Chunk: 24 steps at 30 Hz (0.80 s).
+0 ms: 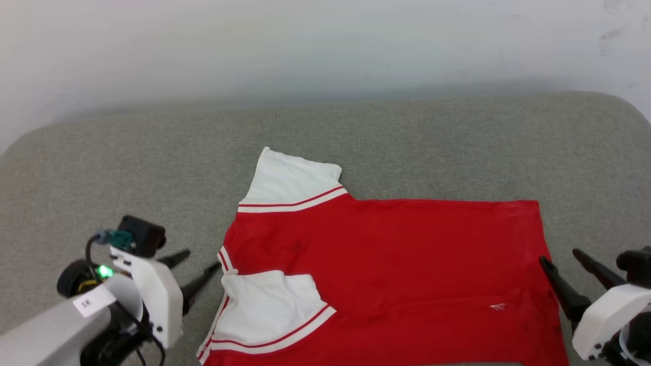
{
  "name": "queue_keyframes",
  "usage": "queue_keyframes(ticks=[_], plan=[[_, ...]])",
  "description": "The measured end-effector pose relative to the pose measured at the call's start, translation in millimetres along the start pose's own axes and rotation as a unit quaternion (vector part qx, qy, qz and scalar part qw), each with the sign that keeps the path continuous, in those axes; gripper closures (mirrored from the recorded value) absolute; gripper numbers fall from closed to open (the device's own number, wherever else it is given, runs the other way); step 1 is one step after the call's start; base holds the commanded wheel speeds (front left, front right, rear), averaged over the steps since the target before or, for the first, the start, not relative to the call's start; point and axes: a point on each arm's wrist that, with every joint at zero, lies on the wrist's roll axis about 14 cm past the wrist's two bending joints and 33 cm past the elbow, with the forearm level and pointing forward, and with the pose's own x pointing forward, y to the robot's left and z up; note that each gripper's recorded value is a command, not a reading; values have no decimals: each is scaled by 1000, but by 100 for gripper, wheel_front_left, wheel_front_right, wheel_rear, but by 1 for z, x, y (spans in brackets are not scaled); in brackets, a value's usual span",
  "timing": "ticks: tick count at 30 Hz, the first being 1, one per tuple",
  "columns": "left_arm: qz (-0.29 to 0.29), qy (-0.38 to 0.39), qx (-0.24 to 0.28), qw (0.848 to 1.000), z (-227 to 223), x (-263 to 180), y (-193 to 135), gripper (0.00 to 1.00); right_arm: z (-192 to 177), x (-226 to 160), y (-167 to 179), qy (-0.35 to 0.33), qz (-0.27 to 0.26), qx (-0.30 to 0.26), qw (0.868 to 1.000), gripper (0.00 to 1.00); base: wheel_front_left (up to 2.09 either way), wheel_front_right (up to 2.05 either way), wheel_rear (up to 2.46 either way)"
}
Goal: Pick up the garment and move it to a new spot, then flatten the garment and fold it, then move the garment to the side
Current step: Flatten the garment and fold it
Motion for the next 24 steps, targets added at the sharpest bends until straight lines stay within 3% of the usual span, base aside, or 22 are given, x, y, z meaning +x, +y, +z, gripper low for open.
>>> queue_keyframes(ticks=[1, 5, 12, 17, 24], plan=[[10, -40, 16, 999, 29, 3, 5, 0, 19, 2, 1, -45, -6, -7, 999, 0, 0, 0, 0], [18, -83, 30, 996, 68, 10, 10, 0, 43, 3, 6, -100, -13, -11, 995, 0, 0, 0, 0], [13, -102, 45, 994, 120, 48, 19, 0, 67, 8, 19, -148, -16, -22, 989, 0, 0, 0, 0], [9, -68, 42, 997, 140, 89, 31, 0, 68, 18, 23, -148, -16, -26, 988, 0, 0, 0, 0], [12, 50, 35, 998, 131, 148, 51, 0, 57, 38, 21, -128, -21, -30, 991, 0, 0, 0, 0]])
